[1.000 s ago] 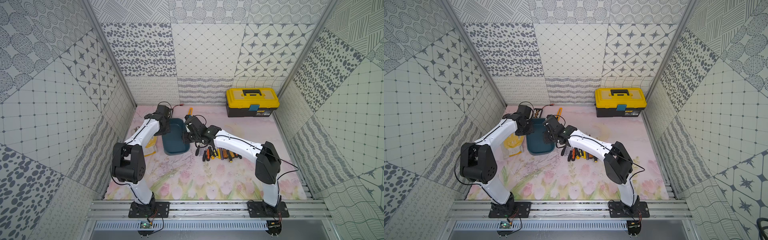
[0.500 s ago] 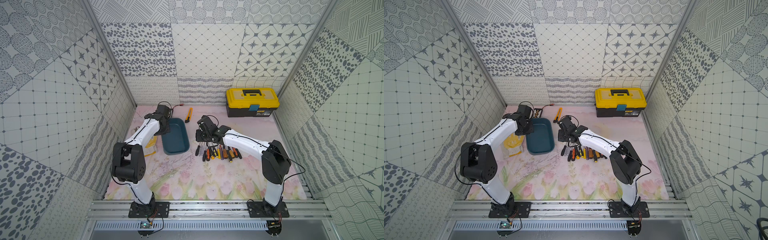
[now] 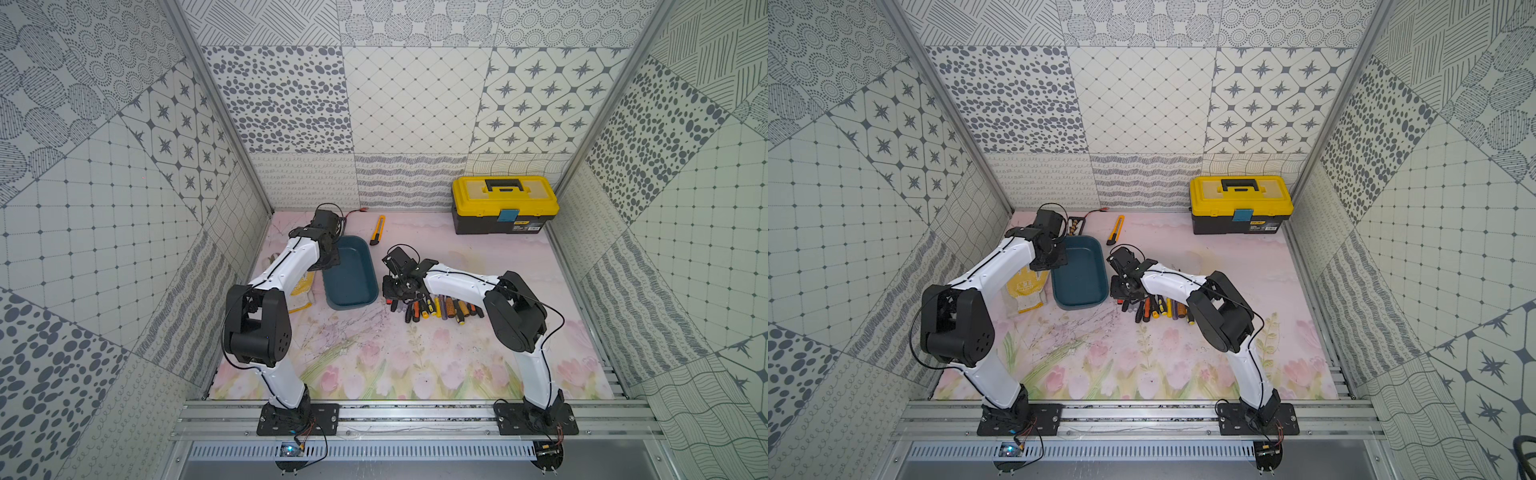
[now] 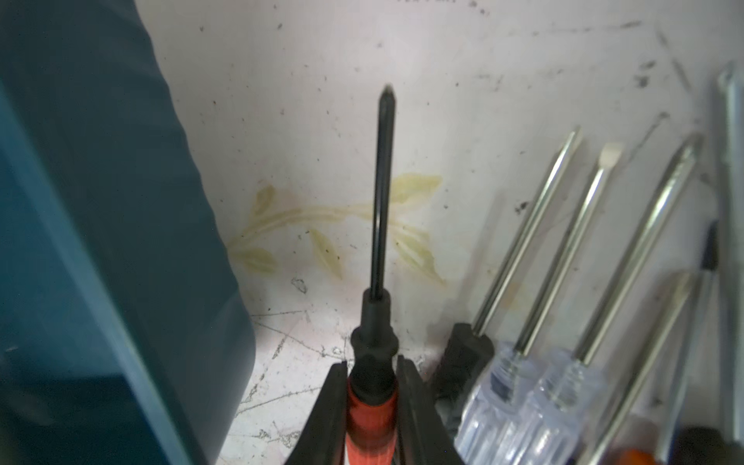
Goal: Take out the screwdriver from the storage box
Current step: Place the screwdriver at the center of the board.
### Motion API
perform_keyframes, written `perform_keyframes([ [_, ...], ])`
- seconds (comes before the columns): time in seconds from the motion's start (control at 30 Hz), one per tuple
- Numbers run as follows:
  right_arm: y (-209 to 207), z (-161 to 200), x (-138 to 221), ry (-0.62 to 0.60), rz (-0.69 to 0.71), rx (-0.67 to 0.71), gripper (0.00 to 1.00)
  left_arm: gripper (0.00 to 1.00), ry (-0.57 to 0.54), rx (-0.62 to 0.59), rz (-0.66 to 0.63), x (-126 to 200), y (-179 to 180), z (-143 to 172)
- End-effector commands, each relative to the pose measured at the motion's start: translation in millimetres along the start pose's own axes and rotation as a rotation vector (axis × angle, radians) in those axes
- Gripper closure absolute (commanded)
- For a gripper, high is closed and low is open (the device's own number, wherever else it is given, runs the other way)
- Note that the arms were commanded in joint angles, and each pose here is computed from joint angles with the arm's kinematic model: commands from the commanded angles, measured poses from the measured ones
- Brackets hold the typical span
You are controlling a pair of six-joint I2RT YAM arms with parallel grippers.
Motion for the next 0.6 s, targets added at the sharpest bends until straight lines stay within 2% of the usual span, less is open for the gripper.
perform_keyframes([
  [0.0,17.3,-1.0,-3.3,0.004,-0.045,-0.011,1.00,1.00,0.009,0.010,0.006,2.8,0.2,-1.4],
  [0.57,-7.6,-0.9,-11.4,-0.005,0.085,-0.016,1.00,1.00,0.006,0.014,0.015,3.1,-1.2,-1.9],
])
Point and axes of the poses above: each gripper's point midway between its finger pads, its own x axis back along the fingers, its own y axis along the line the jaws close on, z = x × y, the point moved 2 cm from there along x, back along the fingers, and after that the axes turned 12 degrees about -x, right-handed, at the moved point
